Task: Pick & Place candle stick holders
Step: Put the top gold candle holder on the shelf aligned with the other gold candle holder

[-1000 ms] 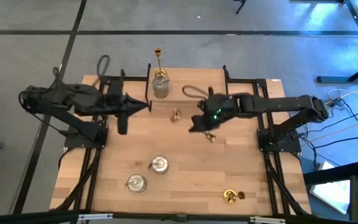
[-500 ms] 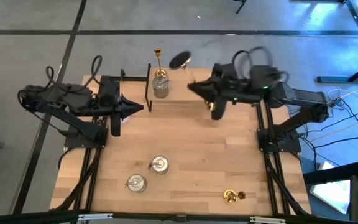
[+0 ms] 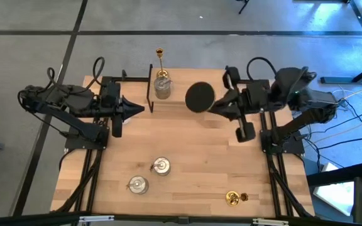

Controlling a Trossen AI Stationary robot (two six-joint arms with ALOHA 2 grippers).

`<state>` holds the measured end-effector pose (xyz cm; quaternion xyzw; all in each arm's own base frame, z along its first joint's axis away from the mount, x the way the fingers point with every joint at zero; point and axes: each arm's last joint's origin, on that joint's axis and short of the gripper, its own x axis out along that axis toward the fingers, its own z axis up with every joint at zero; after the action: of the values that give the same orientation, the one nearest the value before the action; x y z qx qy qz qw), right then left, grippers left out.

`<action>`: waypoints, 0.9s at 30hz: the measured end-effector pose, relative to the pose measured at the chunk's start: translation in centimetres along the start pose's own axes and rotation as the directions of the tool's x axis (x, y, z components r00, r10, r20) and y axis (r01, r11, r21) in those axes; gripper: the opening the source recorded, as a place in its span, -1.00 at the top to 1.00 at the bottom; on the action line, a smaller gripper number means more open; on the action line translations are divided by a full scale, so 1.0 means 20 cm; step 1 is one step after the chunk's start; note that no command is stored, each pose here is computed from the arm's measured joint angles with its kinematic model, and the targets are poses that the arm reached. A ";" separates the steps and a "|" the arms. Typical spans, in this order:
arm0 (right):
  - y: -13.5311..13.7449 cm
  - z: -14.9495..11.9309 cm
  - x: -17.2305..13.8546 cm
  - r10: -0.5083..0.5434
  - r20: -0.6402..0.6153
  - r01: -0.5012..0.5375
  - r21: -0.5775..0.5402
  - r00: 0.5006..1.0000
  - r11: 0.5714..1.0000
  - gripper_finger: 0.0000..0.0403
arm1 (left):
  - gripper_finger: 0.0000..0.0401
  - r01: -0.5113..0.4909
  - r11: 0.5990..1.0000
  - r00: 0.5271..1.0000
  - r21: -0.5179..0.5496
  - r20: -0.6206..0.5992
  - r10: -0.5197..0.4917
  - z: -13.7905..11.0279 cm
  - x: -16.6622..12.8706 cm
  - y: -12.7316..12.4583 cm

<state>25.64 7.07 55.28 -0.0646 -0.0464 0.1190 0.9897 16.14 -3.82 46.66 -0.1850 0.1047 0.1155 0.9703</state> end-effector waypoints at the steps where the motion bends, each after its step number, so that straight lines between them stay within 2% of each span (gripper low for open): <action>1: 0.02 0.01 -0.01 0.011 -0.023 -0.011 -0.009 1.000 1.000 0.95 | 0.99 -0.001 1.000 1.000 0.000 -0.001 0.001 0.00 0.00 0.00; 4: 0.05 0.06 -0.02 0.026 -0.074 -0.028 -0.024 0.997 0.999 0.95 | 0.99 -0.004 1.000 1.000 -0.001 -0.008 0.004 0.00 0.00 0.00; 7: 0.05 0.08 -0.02 0.003 -0.170 -0.001 0.012 0.985 1.000 0.95 | 0.99 -0.013 1.000 1.000 0.002 -0.026 0.013 -0.01 0.00 0.01; 11: 0.06 -0.02 0.03 -0.006 -0.333 0.038 0.091 0.943 0.995 0.95 | 0.99 -0.027 1.000 0.998 -0.006 -0.052 0.027 -0.03 0.00 0.01; 14: 0.07 -0.12 0.08 0.013 -0.462 0.072 0.168 0.887 0.983 0.95 | 0.99 -0.037 0.999 0.997 -0.004 -0.073 0.037 -0.04 0.00 0.02; 20: 0.09 -0.38 0.20 0.068 -0.745 0.187 0.253 0.664 0.949 0.95 | 0.99 -0.035 0.999 0.990 0.023 -0.137 0.038 -0.06 0.00 0.04; 23: 0.11 -0.47 0.27 0.121 -0.799 0.214 0.298 0.589 0.930 0.95 | 0.99 0.006 0.997 0.988 0.073 -0.152 0.006 -0.05 0.01 0.04; 25: 0.12 -0.55 0.32 0.132 -0.839 0.239 0.296 0.528 0.925 0.95 | 0.99 0.035 0.991 0.984 0.127 -0.177 -0.012 -0.06 0.03 0.04; 27: 0.12 -0.61 0.37 0.131 -0.864 0.262 0.287 0.486 0.921 0.95 | 0.99 0.065 0.979 0.976 0.193 -0.215 -0.022 -0.07 0.08 0.03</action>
<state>33.56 9.82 43.36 0.0801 0.4819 0.0377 0.8718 17.17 -3.49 44.74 -0.1004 0.2142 0.0628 0.9696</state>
